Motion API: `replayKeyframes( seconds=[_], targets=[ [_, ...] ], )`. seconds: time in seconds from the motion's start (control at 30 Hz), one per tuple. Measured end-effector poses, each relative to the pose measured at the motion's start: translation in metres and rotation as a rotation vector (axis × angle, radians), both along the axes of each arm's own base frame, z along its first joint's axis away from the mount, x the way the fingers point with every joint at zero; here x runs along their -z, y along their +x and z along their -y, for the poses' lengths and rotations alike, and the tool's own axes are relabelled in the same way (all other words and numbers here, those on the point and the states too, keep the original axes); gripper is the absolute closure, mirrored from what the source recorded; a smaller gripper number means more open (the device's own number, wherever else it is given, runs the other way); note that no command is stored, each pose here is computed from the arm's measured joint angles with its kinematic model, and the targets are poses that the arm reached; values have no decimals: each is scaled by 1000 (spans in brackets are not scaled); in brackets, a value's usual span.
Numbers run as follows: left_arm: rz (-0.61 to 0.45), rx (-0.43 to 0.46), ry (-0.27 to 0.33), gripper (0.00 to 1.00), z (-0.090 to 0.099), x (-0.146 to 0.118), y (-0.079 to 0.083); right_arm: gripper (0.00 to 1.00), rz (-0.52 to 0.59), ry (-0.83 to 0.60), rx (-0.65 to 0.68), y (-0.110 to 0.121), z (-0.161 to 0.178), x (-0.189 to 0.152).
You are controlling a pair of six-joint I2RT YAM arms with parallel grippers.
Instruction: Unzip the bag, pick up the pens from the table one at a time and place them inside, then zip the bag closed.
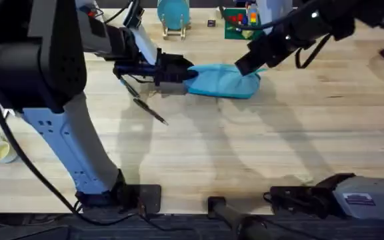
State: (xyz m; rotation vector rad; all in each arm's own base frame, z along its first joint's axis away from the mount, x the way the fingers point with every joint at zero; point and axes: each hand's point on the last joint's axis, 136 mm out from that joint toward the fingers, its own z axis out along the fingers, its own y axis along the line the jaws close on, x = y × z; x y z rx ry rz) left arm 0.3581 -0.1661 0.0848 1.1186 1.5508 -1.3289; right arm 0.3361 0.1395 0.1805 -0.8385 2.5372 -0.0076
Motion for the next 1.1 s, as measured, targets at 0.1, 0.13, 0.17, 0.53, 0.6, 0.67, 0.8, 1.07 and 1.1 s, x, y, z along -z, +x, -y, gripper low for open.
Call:
replayKeyframes(
  seconds=[0.1,0.13,0.17,0.53,0.6,0.67,0.8,1.07,1.1],
  targets=[
    [0,0,0,959,0,0,0,14,-3,-2,18,1,8,-2],
    [0,0,0,959,0,0,0,9,-7,-4,25,1,11,-1],
    [0,0,0,959,0,0,0,6,-13,-7,34,1,14,-1],
    [0,0,0,959,0,0,0,5,-50,-24,62,-4,28,3],
    [0,0,0,959,0,0,0,5,-56,-30,55,-5,29,4],
    [0,0,0,959,0,0,0,6,-60,-35,48,-6,30,5],
    [0,0,0,959,0,0,0,6,-58,-37,43,-7,30,4],
    [0,0,0,959,0,0,0,5,17,-19,22,-12,32,-21],
    [0,0,0,959,0,0,0,5,31,-16,19,-14,32,-26]
  ],
)
